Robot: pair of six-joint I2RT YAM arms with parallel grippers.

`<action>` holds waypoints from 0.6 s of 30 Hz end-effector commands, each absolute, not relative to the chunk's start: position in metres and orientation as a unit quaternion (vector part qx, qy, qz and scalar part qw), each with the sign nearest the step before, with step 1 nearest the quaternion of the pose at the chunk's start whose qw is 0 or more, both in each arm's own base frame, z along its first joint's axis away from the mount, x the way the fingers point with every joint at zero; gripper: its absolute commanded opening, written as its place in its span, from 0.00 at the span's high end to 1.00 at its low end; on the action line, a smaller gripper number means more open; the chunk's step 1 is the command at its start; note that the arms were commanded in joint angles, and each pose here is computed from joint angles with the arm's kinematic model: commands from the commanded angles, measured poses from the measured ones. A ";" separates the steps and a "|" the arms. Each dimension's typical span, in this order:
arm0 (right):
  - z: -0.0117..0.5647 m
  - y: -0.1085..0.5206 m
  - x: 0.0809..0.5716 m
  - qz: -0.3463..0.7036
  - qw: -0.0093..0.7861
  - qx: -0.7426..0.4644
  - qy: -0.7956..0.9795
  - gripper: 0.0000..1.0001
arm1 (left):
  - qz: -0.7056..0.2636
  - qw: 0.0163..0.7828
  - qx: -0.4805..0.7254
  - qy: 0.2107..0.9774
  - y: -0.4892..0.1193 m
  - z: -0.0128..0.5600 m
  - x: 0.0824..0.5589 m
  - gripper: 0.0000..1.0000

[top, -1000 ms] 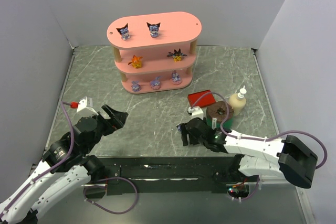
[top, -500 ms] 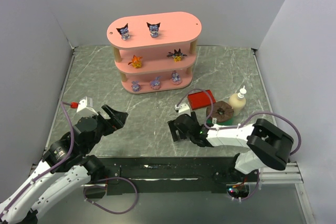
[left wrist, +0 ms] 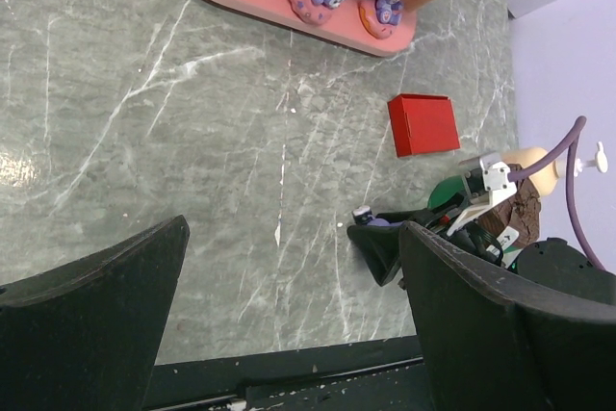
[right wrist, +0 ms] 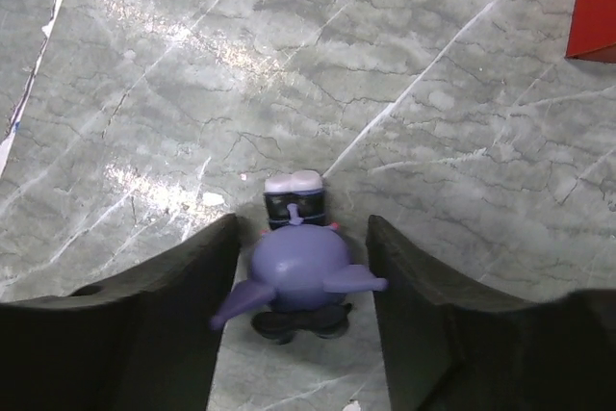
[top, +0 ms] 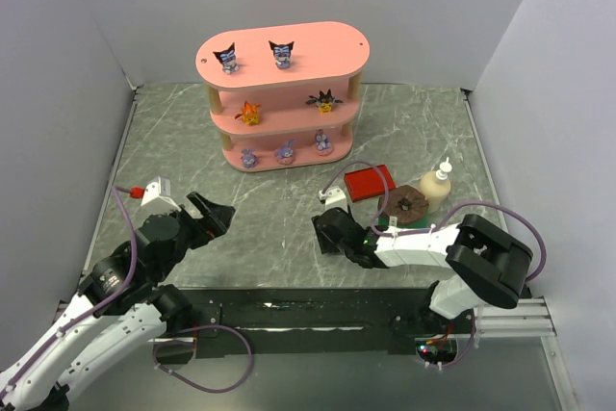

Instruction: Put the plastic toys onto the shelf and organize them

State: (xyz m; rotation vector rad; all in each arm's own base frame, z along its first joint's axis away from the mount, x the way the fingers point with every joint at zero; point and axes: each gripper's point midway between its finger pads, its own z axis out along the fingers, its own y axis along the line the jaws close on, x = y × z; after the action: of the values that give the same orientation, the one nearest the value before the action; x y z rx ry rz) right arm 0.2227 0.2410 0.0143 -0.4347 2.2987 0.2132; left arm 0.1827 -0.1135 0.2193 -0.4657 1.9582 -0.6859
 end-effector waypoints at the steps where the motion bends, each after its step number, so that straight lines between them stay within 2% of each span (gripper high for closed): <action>1: 0.010 0.235 0.212 0.080 0.364 -0.174 0.911 0.46 | -0.280 0.491 -0.193 0.802 -0.113 0.221 0.185 0.03; 3: 0.015 0.236 0.215 0.081 0.369 -0.166 0.911 0.58 | -0.280 0.491 -0.192 0.802 -0.114 0.222 0.185 0.04; 4: 0.014 0.233 0.214 0.074 0.366 -0.166 0.913 0.68 | -0.280 0.491 -0.193 0.802 -0.114 0.221 0.185 0.04; 6: 0.020 0.232 0.216 0.066 0.367 -0.157 0.914 0.76 | -0.280 0.491 -0.193 0.802 -0.114 0.222 0.185 0.04; 7: 0.026 0.231 0.218 0.065 0.371 -0.153 0.914 0.83 | -0.279 0.491 -0.193 0.802 -0.113 0.221 0.186 0.04; 10: 0.045 0.230 0.223 0.056 0.381 -0.142 0.912 0.94 | -0.280 0.491 -0.193 0.802 -0.113 0.222 0.185 0.04; 13: 0.079 0.228 0.234 0.043 0.397 -0.131 0.907 0.99 | -0.281 0.491 -0.193 0.802 -0.114 0.222 0.185 0.03; 18: 0.163 0.226 0.263 0.053 0.444 -0.104 0.888 1.00 | -0.284 0.491 -0.192 0.801 -0.114 0.223 0.185 0.04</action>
State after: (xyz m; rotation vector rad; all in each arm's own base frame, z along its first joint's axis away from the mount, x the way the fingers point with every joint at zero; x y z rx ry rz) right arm 0.2366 0.2354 0.0838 -0.3642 2.3203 0.1336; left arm 0.1828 -0.1136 0.2191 -0.4656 1.9592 -0.6850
